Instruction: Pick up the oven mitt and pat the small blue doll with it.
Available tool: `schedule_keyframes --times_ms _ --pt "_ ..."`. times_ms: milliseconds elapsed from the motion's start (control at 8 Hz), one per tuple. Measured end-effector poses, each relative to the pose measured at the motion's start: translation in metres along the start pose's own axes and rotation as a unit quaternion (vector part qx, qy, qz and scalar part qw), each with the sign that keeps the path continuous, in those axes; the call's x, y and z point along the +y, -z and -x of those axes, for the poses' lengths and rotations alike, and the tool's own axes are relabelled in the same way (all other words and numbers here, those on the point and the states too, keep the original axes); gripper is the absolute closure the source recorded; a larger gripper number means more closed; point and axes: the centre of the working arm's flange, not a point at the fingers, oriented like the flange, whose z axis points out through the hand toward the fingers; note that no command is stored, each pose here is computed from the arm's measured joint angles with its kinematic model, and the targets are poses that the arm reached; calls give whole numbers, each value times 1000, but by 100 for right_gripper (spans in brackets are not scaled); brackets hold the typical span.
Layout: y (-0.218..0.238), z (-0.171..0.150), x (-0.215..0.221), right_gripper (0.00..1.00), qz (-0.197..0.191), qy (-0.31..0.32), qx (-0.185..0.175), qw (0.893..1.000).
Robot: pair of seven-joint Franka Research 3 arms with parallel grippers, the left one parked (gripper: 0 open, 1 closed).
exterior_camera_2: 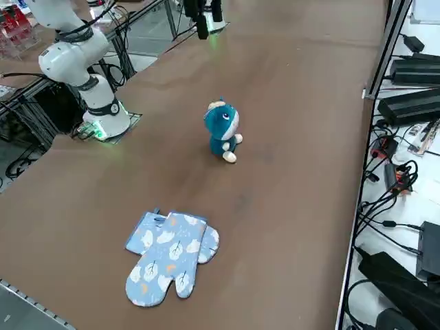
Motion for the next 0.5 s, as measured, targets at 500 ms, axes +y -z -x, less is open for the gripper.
schedule_keyframes --times_ms 500 --pt "2 6 -14 0 0 24 4 1000"
